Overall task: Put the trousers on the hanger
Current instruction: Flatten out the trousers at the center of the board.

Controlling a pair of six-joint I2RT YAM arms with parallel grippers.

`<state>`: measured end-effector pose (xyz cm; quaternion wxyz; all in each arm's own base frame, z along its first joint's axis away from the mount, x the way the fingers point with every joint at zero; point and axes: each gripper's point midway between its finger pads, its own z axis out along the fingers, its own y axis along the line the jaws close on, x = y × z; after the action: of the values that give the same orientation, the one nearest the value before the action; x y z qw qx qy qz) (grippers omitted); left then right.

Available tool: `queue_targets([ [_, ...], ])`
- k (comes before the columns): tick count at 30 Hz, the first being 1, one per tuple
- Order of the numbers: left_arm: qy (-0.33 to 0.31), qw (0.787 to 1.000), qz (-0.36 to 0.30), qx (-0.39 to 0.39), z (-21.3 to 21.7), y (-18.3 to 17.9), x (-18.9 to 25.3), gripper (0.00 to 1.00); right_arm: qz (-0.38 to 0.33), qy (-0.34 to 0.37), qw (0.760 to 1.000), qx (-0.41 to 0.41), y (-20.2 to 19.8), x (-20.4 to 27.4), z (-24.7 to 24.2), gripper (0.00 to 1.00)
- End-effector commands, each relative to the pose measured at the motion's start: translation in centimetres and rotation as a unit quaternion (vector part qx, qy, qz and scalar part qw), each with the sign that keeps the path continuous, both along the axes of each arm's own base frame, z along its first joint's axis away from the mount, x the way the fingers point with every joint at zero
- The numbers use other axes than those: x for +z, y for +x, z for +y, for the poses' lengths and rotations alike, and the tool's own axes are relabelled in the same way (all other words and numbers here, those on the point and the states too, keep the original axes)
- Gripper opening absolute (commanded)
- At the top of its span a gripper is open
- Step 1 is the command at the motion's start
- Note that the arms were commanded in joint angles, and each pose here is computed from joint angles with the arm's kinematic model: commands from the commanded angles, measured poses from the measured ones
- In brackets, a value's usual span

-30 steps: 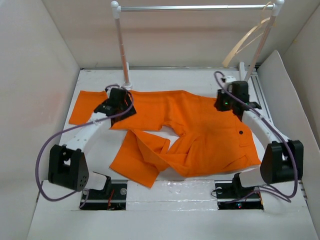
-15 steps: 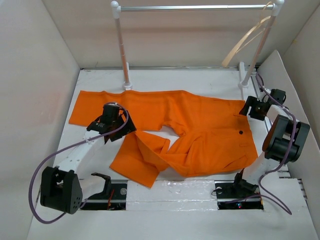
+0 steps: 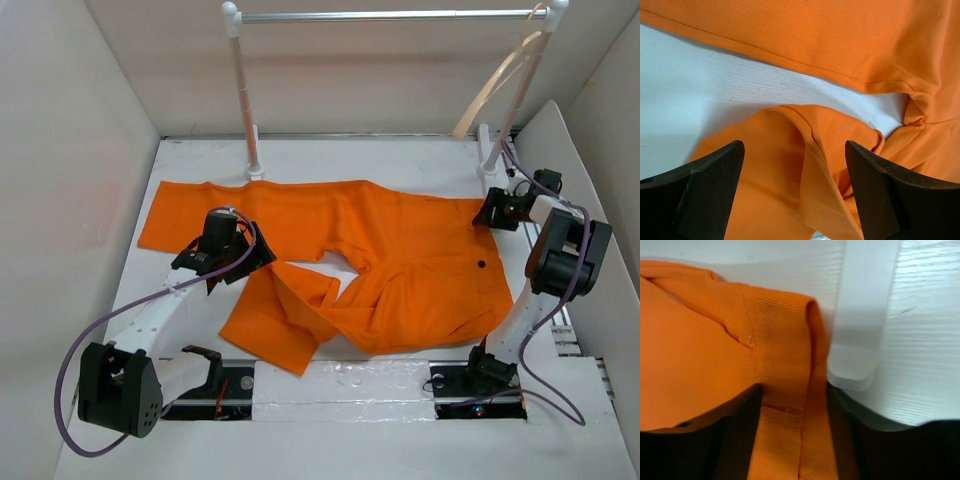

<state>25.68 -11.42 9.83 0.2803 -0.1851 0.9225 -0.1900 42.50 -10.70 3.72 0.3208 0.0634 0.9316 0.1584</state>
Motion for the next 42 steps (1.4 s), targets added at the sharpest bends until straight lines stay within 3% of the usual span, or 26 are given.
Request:
queue_targets([
  [1,0.004,1.0,-0.02,0.007,0.2,0.7,1.1,0.77,-0.002,0.014,0.999,0.03,0.6,0.5,2.1,0.59],
  [2,0.006,1.0,-0.02,0.01,0.3,0.6,1.1,0.77,-0.007,0.019,0.999,0.031,0.6,0.5,2.3,0.51],
  [3,0.008,1.0,-0.02,0.015,0.5,0.6,1.0,0.77,-0.015,0.024,0.999,0.032,0.7,0.8,2.6,0.34],
  [5,0.012,1.0,-0.015,0.021,0.8,0.4,0.7,0.77,-0.018,0.034,0.999,0.027,0.2,0.7,3.1,0.22],
  [7,0.014,0.999,-0.016,0.025,0.9,0.3,0.6,0.77,-0.027,0.041,0.999,0.022,-0.1,0.9,3.4,0.01],
  [14,0.023,0.999,-0.008,0.029,1.3,0.0,0.1,0.77,-0.1,0.005,0.994,-0.05,-0.3,6.6,-0.4,0.0],
  [19,0.029,0.999,0.0,0.024,1.3,0.0,-0.1,0.77,-0.096,-0.061,0.986,-0.123,0.1,9.4,-5.6,0.0],
  [23,0.038,0.999,0.009,0.025,1.6,-0.3,-0.3,0.77,-0.054,-0.087,0.981,-0.163,0.0,8.9,-8.5,0.0],
  [24,0.04,0.999,0.012,0.024,1.7,-0.4,-0.3,0.78,-0.057,-0.098,0.978,-0.177,0.3,9.6,-9.3,0.09],
  [26,0.039,0.999,0.013,0.021,1.6,-0.5,-0.2,0.78,-0.064,-0.107,0.974,-0.187,0.7,10.5,-9.9,0.42],
  [27,0.041,0.999,0.022,0.019,1.6,-0.8,-0.3,0.78,-0.06,-0.104,0.977,-0.178,0.8,10.7,-9.3,0.63],
  [28,0.041,0.999,0.024,0.019,1.6,-0.8,-0.2,0.78,-0.063,-0.106,0.978,-0.17,1.3,11.8,-8.9,0.67],
  [31,0.037,0.998,0.037,0.018,1.4,-1.0,-0.5,0.79,-0.07,-0.079,0.987,-0.121,1.2,11.9,-3.7,0.66],
  [33,0.004,0.998,0.062,0.011,0.2,-1.9,-1.3,0.78,-0.158,-0.086,0.982,-0.058,0.0,16.1,4.1,0.64],
  [35,-0.004,0.998,0.063,0.017,0.2,-2.2,-1.3,0.76,-0.152,-0.077,0.985,-0.039,-1.4,14.6,5.9,0.64],
  [36,-0.001,0.997,0.069,0.022,0.3,-2.9,-1.4,0.69,-0.182,-0.074,0.98,-0.02,-2.2,16.4,7.5,0.64],
  [38,-0.009,0.998,0.043,0.05,0.4,-3.2,-0.2,0.68,-0.199,-0.064,0.977,0.028,-3.3,16.8,11.3,0.63],
  [42,-0.042,0.992,0.102,0.062,-0.2,-6.1,-2.6,0.68,-0.23,-0.072,0.964,0.11,-6.6,18.9,16.9,0.63],
])
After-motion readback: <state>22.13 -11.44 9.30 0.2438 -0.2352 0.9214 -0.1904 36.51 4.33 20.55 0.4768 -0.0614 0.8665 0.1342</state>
